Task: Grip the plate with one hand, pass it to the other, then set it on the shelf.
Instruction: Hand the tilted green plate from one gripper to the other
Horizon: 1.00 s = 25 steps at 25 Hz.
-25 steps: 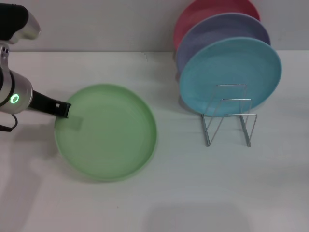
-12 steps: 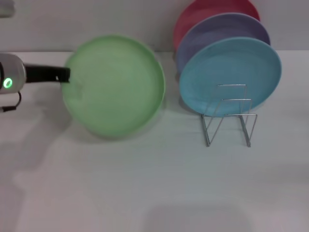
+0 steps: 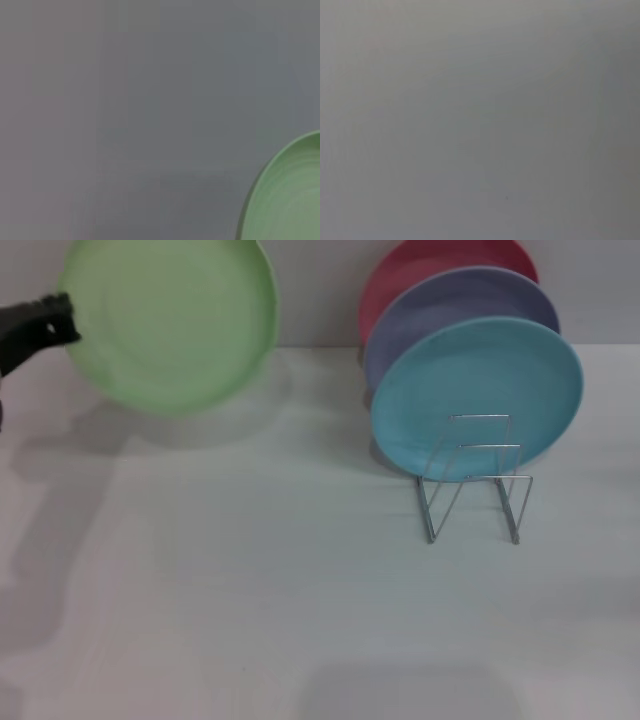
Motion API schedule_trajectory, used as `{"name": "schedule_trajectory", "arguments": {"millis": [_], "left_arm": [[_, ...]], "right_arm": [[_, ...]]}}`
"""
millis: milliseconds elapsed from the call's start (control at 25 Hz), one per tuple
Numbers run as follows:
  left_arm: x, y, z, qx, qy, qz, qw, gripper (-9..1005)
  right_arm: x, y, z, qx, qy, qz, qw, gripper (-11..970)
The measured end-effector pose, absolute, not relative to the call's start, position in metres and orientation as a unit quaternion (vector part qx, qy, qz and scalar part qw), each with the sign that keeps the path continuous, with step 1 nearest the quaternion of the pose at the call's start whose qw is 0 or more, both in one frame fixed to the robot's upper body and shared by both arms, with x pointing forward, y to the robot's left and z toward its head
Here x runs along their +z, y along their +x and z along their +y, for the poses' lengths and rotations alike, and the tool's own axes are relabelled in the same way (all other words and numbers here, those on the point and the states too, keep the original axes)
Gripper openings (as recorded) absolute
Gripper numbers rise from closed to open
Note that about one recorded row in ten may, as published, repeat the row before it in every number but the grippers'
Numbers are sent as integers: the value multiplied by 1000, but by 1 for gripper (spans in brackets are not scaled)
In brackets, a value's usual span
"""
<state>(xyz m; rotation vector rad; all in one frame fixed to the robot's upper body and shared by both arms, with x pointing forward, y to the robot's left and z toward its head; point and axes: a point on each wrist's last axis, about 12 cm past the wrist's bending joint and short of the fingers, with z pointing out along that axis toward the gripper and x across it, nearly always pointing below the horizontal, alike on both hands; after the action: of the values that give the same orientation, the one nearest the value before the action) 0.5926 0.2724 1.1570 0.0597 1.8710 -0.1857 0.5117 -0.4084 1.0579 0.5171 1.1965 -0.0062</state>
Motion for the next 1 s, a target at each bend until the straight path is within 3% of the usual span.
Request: {"name": "schedule_trajectory", "arguments": {"millis": [320, 680, 1000], "left_arm": [[1128, 575, 268, -50, -4, 723, 689, 34], [1083, 537, 252, -79, -20, 642, 762, 33], [1046, 513, 256, -123, -27, 646, 753, 34]], "right_arm": [[1058, 514, -407, -1, 238, 558, 795, 543], [1057, 512, -407, -2, 237, 560, 794, 543], [1057, 511, -408, -3, 236, 559, 794, 542]]}}
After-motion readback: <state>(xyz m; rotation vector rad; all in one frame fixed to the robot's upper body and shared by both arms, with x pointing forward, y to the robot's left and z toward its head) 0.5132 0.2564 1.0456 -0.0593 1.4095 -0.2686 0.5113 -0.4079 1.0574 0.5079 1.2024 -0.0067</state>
